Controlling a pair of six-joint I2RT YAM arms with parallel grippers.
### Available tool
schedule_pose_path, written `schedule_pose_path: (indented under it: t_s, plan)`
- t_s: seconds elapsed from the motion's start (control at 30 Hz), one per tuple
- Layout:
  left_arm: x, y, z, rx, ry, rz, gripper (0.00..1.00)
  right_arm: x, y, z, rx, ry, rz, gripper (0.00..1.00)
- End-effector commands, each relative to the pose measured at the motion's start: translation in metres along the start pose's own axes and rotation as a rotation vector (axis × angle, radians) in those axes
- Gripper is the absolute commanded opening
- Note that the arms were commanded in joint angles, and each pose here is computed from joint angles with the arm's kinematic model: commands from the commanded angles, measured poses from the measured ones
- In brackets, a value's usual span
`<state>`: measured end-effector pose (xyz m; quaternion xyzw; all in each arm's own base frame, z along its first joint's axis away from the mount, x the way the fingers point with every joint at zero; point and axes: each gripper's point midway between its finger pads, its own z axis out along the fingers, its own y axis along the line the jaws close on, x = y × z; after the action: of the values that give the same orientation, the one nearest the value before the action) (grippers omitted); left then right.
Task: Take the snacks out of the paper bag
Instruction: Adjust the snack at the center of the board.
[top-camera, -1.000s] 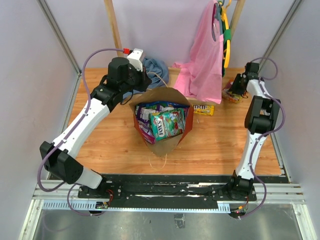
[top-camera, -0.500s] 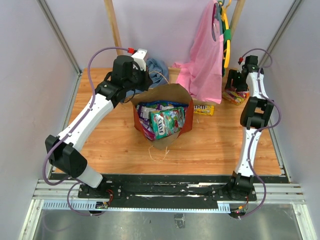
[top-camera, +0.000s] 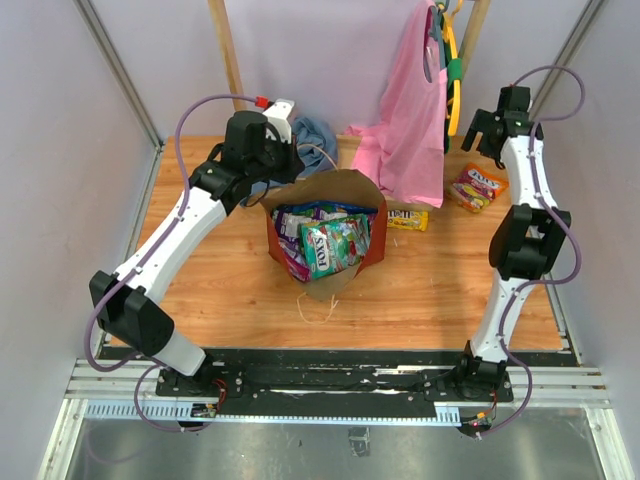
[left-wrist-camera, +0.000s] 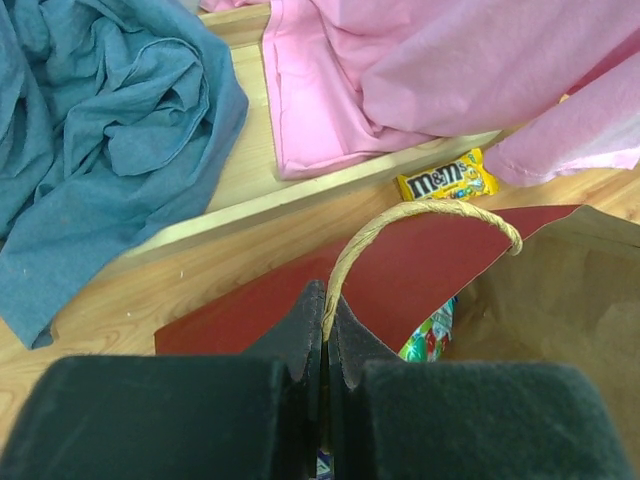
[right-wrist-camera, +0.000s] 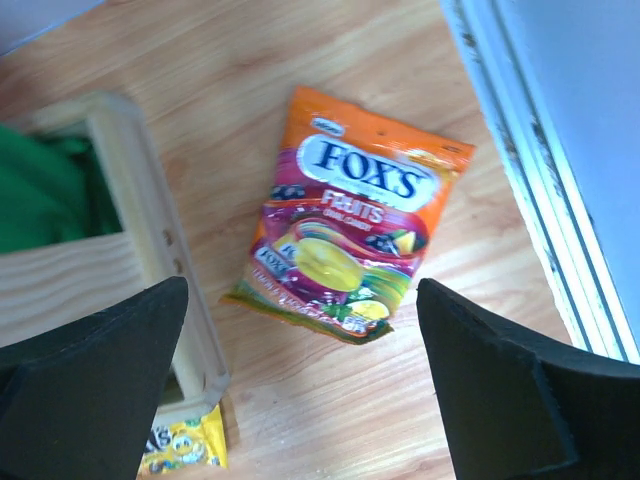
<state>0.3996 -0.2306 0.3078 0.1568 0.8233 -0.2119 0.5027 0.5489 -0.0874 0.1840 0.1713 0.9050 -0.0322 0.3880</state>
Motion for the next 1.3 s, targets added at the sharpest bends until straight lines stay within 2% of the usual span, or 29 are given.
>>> schedule_pose_path:
  t_s: [0.0, 0.17, 0.33, 0.43, 0.57, 0.73, 0.9, 1.0, 1.13, 1.27]
  plan:
    - [-0.005, -0.004, -0.015, 0.014, -0.014, 0.027, 0.03, 0.051, -0.042, 0.026, 0.272, 0.120, 0.145, 0.98]
    - [-0.006, -0.011, -0.016, 0.050, -0.012, 0.019, 0.03, 0.067, -0.036, 0.061, 0.267, 0.156, 0.189, 0.98]
    - [-0.004, -0.025, -0.019, 0.128, -0.018, -0.007, 0.03, 0.076, -0.031, 0.086, 0.234, 0.193, 0.156, 0.99]
    - [-0.002, -0.030, -0.019, 0.153, -0.016, -0.029, 0.03, 0.088, -0.030, 0.091, 0.216, 0.222, 0.125, 0.96]
    - [-0.004, -0.037, -0.024, 0.187, -0.018, -0.042, 0.03, 0.104, -0.026, 0.097, 0.161, 0.262, 0.065, 0.86]
    - [-0.003, -0.037, -0.033, 0.184, -0.034, -0.041, 0.03, 0.113, 0.017, 0.103, -0.145, 0.307, -0.087, 0.73]
    - [0.003, -0.036, -0.029, 0.184, -0.021, -0.052, 0.03, 0.126, 0.047, 0.095, -0.400, 0.397, -0.261, 0.69]
    - [0.005, -0.037, -0.027, 0.189, -0.013, -0.057, 0.03, 0.135, 0.051, 0.090, -0.461, 0.424, -0.408, 0.70]
    - [0.005, -0.032, -0.026, 0.161, -0.015, -0.048, 0.03, 0.143, 0.034, 0.089, -0.429, 0.457, -0.585, 0.73]
    - [0.002, -0.026, -0.028, 0.130, -0.030, -0.029, 0.03, 0.142, 0.026, 0.094, -0.395, 0.466, -0.659, 0.77]
